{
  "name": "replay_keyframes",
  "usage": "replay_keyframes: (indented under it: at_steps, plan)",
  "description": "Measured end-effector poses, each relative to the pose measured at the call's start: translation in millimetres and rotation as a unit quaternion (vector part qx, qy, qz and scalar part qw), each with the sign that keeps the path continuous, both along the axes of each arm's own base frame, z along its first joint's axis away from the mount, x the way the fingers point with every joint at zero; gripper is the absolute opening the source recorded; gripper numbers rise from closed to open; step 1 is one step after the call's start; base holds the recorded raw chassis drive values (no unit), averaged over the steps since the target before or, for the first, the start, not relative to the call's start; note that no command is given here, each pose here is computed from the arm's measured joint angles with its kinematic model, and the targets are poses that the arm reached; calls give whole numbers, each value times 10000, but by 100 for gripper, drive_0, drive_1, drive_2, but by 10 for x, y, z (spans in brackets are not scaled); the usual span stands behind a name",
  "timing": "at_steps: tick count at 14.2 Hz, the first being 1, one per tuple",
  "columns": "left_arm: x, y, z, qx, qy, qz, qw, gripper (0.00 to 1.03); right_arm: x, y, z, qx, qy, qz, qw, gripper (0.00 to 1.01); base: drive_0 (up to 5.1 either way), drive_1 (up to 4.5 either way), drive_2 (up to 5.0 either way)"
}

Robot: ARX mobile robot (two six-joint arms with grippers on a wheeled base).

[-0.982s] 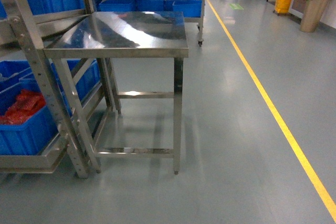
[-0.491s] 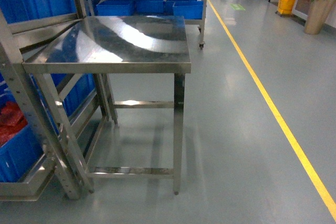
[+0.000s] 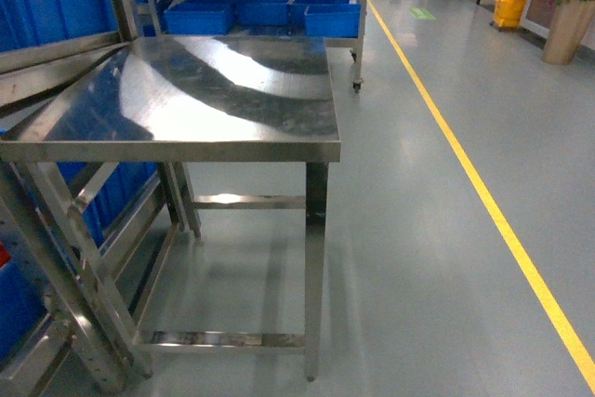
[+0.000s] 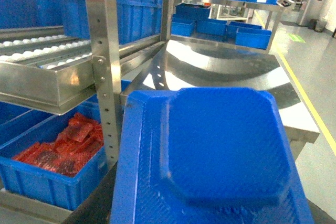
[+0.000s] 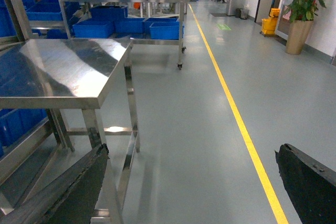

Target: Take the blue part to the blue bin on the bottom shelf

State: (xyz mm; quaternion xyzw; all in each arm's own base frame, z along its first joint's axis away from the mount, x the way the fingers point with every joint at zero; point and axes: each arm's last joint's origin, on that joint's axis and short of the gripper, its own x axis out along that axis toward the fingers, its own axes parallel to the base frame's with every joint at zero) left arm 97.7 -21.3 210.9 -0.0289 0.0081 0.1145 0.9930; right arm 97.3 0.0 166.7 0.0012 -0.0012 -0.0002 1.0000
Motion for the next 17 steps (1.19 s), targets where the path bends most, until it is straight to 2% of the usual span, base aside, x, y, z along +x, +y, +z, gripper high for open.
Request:
replay_keyframes:
  at_steps: [2, 6, 17]
  plan:
    - [0, 0, 0, 1, 2, -2, 10000, 43, 0, 0, -1, 0, 8, 2, 10000, 98, -6, 398, -411]
    - [0, 0, 1, -5, -12, -2, 10000, 43, 0, 0, -4, 0, 21, 0, 10000, 98, 0, 0, 0]
    - [1, 0, -3, 2, 5, 2, 10000, 43, 0, 0, -2, 2, 10, 0, 10000, 98, -497, 246, 246]
